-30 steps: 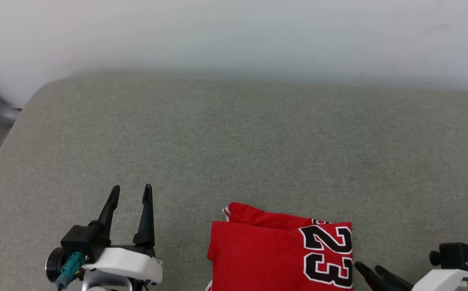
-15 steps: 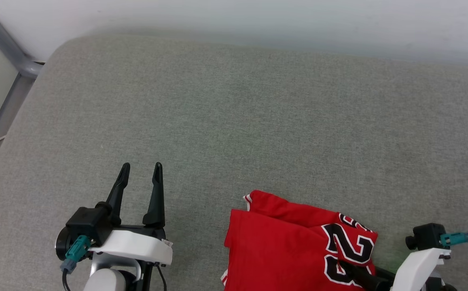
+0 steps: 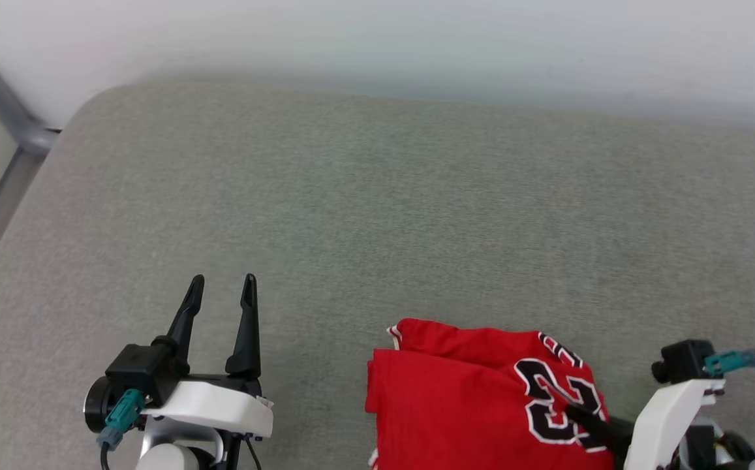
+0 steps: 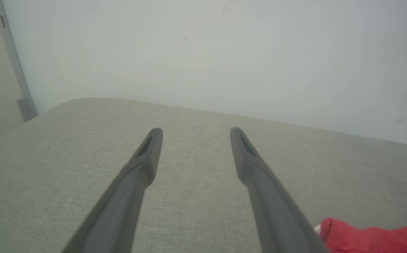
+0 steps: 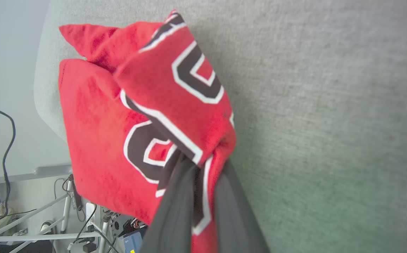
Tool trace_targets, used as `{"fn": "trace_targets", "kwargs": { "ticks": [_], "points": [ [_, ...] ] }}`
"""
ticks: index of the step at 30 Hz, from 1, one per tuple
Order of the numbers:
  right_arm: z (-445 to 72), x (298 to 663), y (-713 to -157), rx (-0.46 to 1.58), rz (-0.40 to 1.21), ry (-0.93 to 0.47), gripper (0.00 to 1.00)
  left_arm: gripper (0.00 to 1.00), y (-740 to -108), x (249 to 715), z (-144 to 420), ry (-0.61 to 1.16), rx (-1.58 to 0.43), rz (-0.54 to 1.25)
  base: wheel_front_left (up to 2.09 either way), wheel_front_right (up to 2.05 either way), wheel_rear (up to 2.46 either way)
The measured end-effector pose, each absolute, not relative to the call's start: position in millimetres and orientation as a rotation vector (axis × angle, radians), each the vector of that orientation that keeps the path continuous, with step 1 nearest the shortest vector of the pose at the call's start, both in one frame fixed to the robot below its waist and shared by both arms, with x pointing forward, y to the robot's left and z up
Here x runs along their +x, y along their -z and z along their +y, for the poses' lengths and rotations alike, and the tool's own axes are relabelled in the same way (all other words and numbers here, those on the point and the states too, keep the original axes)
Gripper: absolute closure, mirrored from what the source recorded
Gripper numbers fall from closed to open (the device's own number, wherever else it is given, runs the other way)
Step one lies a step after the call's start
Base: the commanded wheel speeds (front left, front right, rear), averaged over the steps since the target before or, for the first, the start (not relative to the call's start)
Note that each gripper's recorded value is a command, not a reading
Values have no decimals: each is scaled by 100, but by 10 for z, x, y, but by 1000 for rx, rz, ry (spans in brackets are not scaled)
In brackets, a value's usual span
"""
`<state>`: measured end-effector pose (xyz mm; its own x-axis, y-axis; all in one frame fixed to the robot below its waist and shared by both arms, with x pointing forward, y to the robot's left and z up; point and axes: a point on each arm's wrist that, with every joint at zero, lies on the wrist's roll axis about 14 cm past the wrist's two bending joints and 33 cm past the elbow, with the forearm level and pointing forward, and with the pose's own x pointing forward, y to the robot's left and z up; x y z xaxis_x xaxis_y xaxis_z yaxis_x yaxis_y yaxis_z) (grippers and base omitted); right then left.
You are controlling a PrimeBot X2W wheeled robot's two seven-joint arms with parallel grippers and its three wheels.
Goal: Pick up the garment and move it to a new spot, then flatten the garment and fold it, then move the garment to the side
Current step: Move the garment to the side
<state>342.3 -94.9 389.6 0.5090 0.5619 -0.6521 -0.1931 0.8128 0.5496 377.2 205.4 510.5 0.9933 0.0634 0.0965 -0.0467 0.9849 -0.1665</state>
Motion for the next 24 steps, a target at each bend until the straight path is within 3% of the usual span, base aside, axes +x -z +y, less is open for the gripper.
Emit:
{"fn": "trace_targets", "kwargs": {
  "ticks": [6, 19, 24],
  "points": [
    [-1377, 3472, -4086, 358, 868, -386, 100, 0, -5097, 3861, 1764, 36, -163, -98, 0, 0, 0],
    [-2558, 3314, -4251, 369, 778, -12, 100, 0, -5143, 4406, 726, 369, -123, -128, 0, 0, 0],
    [-2912, 3450, -4291, 334, 733, 105, 100, 0, -5123, 4636, 347, 477, -136, -125, 0, 0, 0]
  ]
}}
